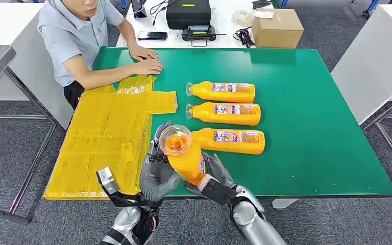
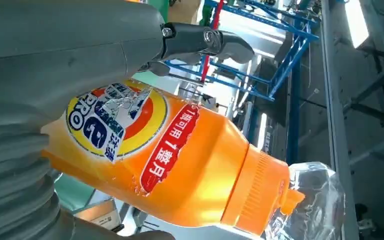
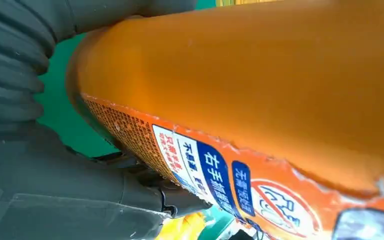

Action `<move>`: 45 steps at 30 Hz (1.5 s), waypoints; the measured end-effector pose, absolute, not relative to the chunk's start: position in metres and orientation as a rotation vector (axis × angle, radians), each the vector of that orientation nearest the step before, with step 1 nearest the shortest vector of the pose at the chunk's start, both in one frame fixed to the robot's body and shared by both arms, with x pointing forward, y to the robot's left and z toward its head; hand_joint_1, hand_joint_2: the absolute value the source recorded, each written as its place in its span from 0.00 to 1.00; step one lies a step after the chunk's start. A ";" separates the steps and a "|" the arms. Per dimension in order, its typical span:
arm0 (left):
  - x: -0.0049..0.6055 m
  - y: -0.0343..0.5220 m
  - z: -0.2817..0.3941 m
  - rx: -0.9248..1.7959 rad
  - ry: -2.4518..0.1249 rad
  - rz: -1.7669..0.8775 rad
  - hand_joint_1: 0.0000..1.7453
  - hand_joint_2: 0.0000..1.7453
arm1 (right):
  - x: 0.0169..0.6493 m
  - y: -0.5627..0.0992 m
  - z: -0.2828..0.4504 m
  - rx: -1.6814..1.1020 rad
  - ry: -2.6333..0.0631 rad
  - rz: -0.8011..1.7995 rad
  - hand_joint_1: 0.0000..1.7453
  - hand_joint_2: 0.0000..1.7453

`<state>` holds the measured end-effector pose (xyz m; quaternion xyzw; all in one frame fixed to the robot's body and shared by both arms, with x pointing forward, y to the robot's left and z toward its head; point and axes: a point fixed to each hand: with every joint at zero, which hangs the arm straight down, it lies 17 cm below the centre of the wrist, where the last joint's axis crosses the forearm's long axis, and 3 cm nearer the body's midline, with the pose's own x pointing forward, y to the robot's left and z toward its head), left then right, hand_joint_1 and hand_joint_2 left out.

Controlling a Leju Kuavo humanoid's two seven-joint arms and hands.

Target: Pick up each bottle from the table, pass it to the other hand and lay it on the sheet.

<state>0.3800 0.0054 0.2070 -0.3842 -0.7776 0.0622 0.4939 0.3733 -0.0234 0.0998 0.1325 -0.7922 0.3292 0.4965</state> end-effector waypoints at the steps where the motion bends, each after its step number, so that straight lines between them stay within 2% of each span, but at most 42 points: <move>1: 0.380 0.005 0.207 -0.932 -1.886 0.151 0.00 1.00 | 0.373 -0.023 0.100 0.321 -1.919 0.798 0.88 1.00; 13: 0.380 0.004 0.206 -0.925 -1.888 0.138 0.00 1.00 | 0.373 -0.023 0.099 0.321 -1.917 0.799 0.89 1.00; 14: 0.382 0.002 0.203 -0.857 -1.906 0.093 0.00 1.00 | 0.373 -0.024 0.098 0.317 -1.914 0.805 0.91 1.00; 16: 0.392 0.003 0.190 -0.535 -1.995 -0.058 0.00 1.00 | 0.370 -0.022 0.094 0.322 -1.901 0.832 1.00 1.00; 19: 0.397 0.011 0.189 -0.259 -2.076 -0.149 0.00 1.00 | 0.367 -0.017 0.094 0.335 -1.896 0.844 1.00 1.00; 27: 0.392 0.005 0.187 0.157 -2.206 -0.362 0.00 1.00 | 0.364 -0.016 0.093 0.410 -1.861 0.841 1.00 1.00; 33: 0.393 0.001 0.177 0.156 -2.184 -0.385 0.00 1.00 | 0.362 -0.019 0.087 0.411 -1.845 0.867 1.00 1.00; 37: 0.395 -0.008 0.165 -0.091 -2.081 -0.312 0.01 1.00 | 0.361 -0.018 0.087 0.414 -1.848 0.879 1.00 1.00; 38: 0.395 -0.011 0.162 -0.179 -2.049 -0.290 0.81 1.00 | 0.360 -0.018 0.088 0.415 -1.849 0.880 1.00 1.00; 39: 0.394 -0.013 0.160 -0.277 -2.014 -0.257 0.86 1.00 | 0.360 -0.017 0.088 0.415 -1.850 0.881 1.00 1.00; 40: 0.393 -0.016 0.160 -0.367 -1.981 -0.224 0.54 1.00 | 0.360 -0.017 0.088 0.416 -1.850 0.882 1.00 1.00; 41: 0.392 -0.018 0.158 -0.452 -1.947 -0.204 0.00 1.00 | 0.360 -0.019 0.088 0.412 -1.852 0.882 1.00 1.00; 45: 0.392 -0.018 0.153 -0.665 -1.824 -0.120 0.00 1.00 | 0.361 -0.024 0.086 0.400 -1.855 0.882 1.00 1.00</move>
